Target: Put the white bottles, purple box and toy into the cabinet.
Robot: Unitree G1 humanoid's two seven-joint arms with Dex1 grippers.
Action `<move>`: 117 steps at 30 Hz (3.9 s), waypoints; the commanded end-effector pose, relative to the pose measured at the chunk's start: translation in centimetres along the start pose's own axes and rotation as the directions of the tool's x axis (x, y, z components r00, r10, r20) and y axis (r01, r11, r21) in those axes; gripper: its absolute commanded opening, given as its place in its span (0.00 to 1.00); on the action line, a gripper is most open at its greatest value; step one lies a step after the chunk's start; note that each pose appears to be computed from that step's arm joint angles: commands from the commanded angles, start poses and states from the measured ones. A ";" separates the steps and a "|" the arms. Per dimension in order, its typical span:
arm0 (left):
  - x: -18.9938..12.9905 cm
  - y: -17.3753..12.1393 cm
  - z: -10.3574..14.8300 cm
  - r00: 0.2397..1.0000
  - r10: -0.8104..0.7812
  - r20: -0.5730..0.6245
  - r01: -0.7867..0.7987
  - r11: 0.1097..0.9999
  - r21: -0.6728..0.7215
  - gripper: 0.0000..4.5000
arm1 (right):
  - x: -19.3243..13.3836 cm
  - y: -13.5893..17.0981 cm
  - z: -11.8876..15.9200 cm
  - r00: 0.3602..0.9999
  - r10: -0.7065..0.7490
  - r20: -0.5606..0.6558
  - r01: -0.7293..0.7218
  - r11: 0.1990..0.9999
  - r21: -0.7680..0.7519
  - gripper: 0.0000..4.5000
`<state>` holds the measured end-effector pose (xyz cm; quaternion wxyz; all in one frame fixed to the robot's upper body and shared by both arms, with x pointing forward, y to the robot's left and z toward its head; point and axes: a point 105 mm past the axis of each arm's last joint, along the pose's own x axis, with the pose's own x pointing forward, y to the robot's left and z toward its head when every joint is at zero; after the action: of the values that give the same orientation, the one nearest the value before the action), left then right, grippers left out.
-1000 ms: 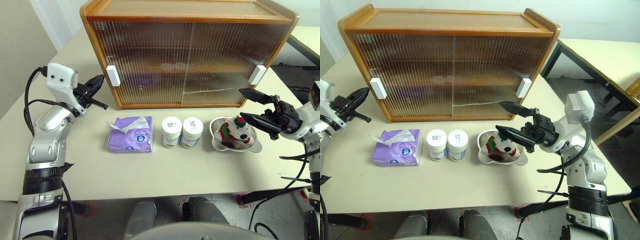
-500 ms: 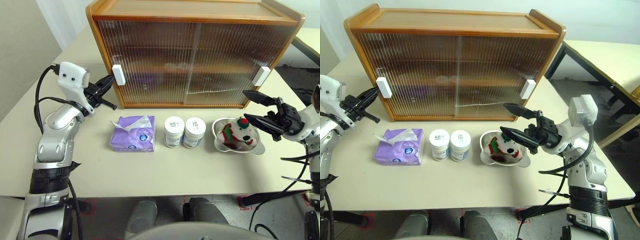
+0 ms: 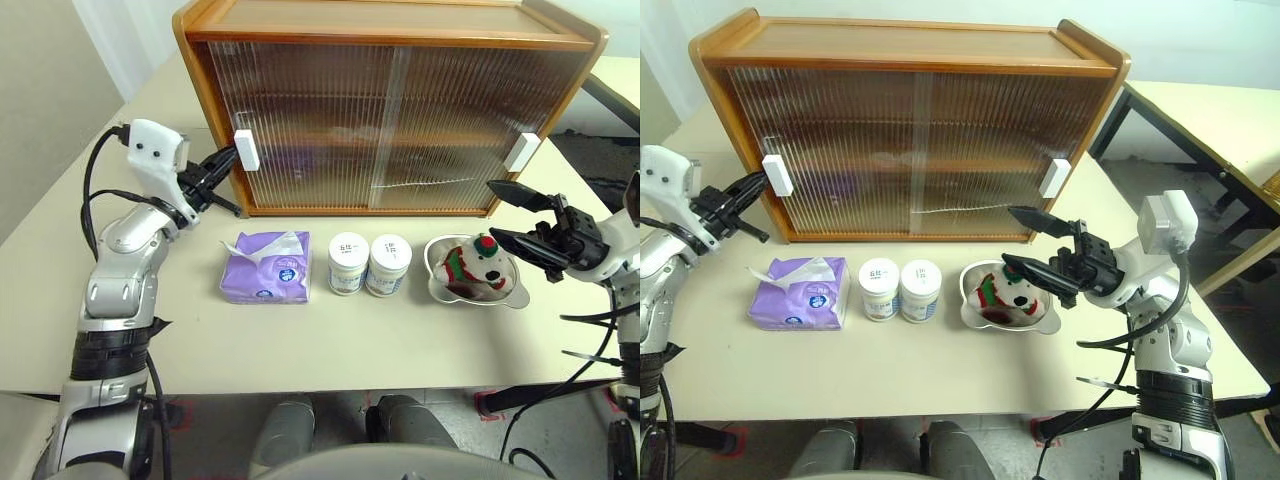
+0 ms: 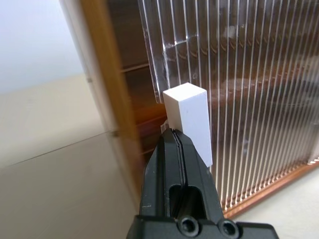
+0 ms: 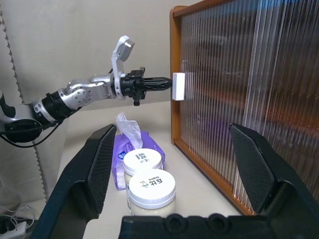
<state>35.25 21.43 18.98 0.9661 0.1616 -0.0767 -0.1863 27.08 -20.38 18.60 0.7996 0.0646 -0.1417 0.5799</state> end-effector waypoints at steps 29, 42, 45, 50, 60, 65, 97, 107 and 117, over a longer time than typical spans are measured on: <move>4.6 -4.7 0.4 0.985 -0.162 0.055 0.164 0.986 -0.025 0.01 | 1.1 1.2 0.5 0.997 0.072 0.023 -0.073 0.997 0.016 1.00; 6.0 -6.8 1.3 0.970 -0.229 0.084 0.233 0.972 -0.042 0.01 | 1.6 1.6 0.6 0.994 0.105 0.004 -0.105 0.994 0.031 1.00; 6.3 -7.4 1.5 0.965 -0.248 0.085 0.251 0.967 -0.033 0.01 | 1.7 1.6 0.6 0.994 0.106 0.006 -0.106 0.994 0.031 1.00; 6.8 -9.0 1.6 0.954 -0.286 0.092 0.291 0.956 -0.041 0.01 | 2.1 1.7 0.8 0.993 0.115 0.011 -0.116 0.993 0.034 1.00; 7.7 -10.3 2.1 0.940 -0.324 0.102 0.329 0.944 -0.033 0.01 | 2.7 1.9 0.9 0.993 0.117 0.016 -0.118 0.992 0.037 1.00; 8.0 -10.6 2.3 0.936 -0.336 0.107 0.341 0.939 -0.034 0.01 | 2.7 2.0 1.0 0.993 0.117 0.011 -0.117 0.992 0.036 1.00; 9.5 -12.4 3.4 0.907 -0.393 0.154 0.400 0.917 -0.016 0.01 | 3.7 2.1 1.3 0.992 0.128 0.003 -0.128 0.991 0.041 1.00; 3.6 -9.1 4.0 0.918 -0.380 0.110 0.389 0.917 -0.085 0.52 | 4.6 2.3 0.9 0.985 0.170 0.005 -0.170 0.984 0.057 1.00; -4.7 -4.6 2.6 0.910 -0.386 -0.149 0.371 0.921 -0.121 1.00 | 4.8 1.8 0.8 0.985 0.174 0.000 -0.173 0.983 0.056 1.00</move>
<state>29.56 18.32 19.30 0.9238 0.1510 0.0370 -0.3498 26.50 -15.62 20.66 0.7447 0.0782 -0.1285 0.6502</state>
